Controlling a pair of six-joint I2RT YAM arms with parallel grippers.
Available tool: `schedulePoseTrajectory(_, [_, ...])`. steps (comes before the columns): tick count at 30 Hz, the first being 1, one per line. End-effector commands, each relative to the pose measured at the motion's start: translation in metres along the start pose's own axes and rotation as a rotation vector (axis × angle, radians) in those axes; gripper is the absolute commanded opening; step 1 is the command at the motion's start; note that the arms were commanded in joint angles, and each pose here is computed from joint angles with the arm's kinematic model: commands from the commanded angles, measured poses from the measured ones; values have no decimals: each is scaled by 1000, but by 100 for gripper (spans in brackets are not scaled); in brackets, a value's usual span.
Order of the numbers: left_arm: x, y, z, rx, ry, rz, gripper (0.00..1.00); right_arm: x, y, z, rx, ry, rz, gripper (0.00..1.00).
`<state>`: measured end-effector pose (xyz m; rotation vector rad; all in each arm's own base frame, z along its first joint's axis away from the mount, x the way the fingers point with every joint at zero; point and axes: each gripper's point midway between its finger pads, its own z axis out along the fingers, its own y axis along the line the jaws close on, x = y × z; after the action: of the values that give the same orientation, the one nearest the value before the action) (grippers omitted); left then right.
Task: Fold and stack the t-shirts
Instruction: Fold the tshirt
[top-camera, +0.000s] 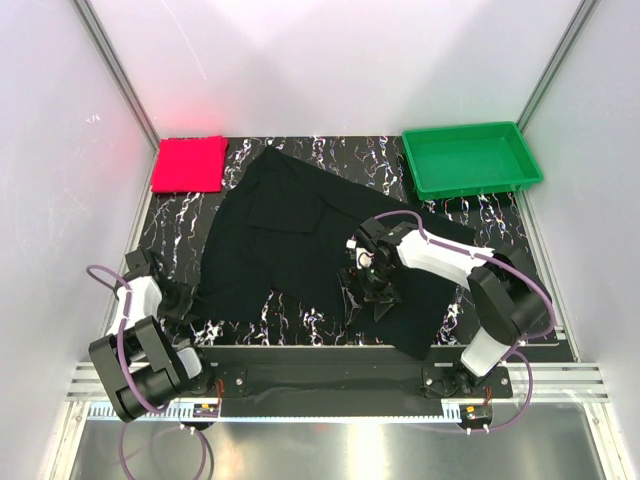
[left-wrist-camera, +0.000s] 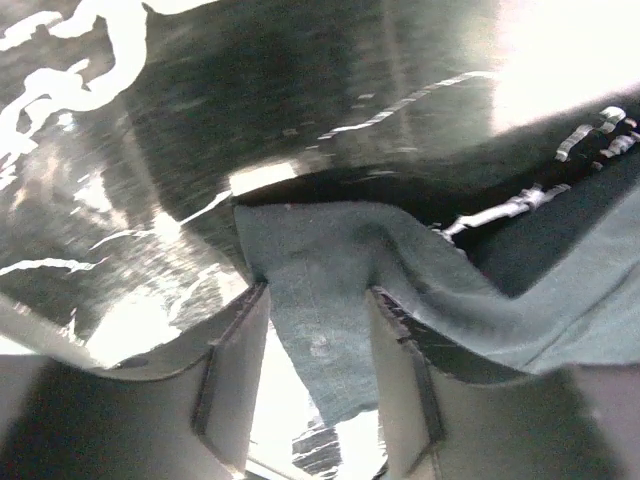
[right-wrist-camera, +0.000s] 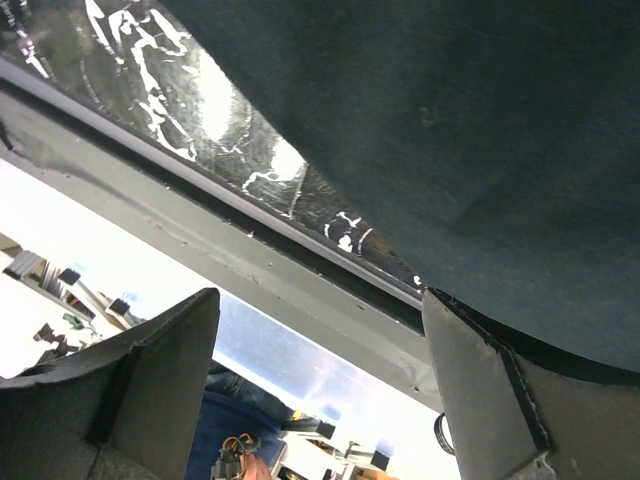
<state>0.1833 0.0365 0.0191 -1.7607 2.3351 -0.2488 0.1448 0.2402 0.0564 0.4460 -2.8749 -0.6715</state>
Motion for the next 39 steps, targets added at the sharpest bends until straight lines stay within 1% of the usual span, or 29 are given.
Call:
schedulePoseTrajectory(1, [-17,2,-6,-36,-84,-53,52,-1,15,-2,-73,0,-50,89])
schedulePoseTrajectory(5, [-18,11,-4,-91,-97,-94,61,-5,19,-1,-95,5,-61,89])
schedulePoseTrajectory(9, [-34,18,-3,-161,-154,-102,68,-8,20,1,-96,12,-72,90])
schedulePoseTrajectory(14, [-51,12,-2,-199,-174,-74,69,-8,18,-1,-86,7,-91,91])
schedulePoseTrajectory(16, [-52,13,3,-220,-161,-68,68,-8,16,0,-78,10,-91,91])
schedulePoseTrajectory(20, [-49,1,18,-160,-121,-53,59,-10,15,3,-76,20,-79,92])
schedulePoseTrajectory(21, [-46,0,20,-145,-102,-53,54,-12,17,3,-77,17,-83,92])
schedulePoseTrajectory(24, [-43,2,26,-138,-102,-57,47,-14,18,2,-81,15,-77,92])
schedulePoseTrajectory(27, [-45,5,29,-142,-125,-44,43,-13,18,3,-82,21,-65,92])
schedulePoseTrajectory(28, [-47,4,29,-135,-132,-32,38,-12,18,4,-81,24,-59,92])
schedulePoseTrajectory(30, [-50,-1,28,-112,-142,-19,33,-11,18,5,-81,28,-49,92])
schedulePoseTrajectory(31, [-53,-5,26,-98,-151,-12,22,-11,18,5,-80,30,-47,92])
schedulePoseTrajectory(34, [-66,-23,13,-47,-184,35,7,-12,16,5,-71,24,-36,92])
schedulePoseTrajectory(35, [-69,-23,7,-53,-192,41,0,-11,14,7,-61,28,-33,91])
schedulePoseTrajectory(38, [-90,-39,-23,-13,-298,57,0,-13,4,11,-7,26,-11,88])
schedulePoseTrajectory(39, [-101,-47,-42,16,-365,54,0,-15,0,10,20,13,-10,83])
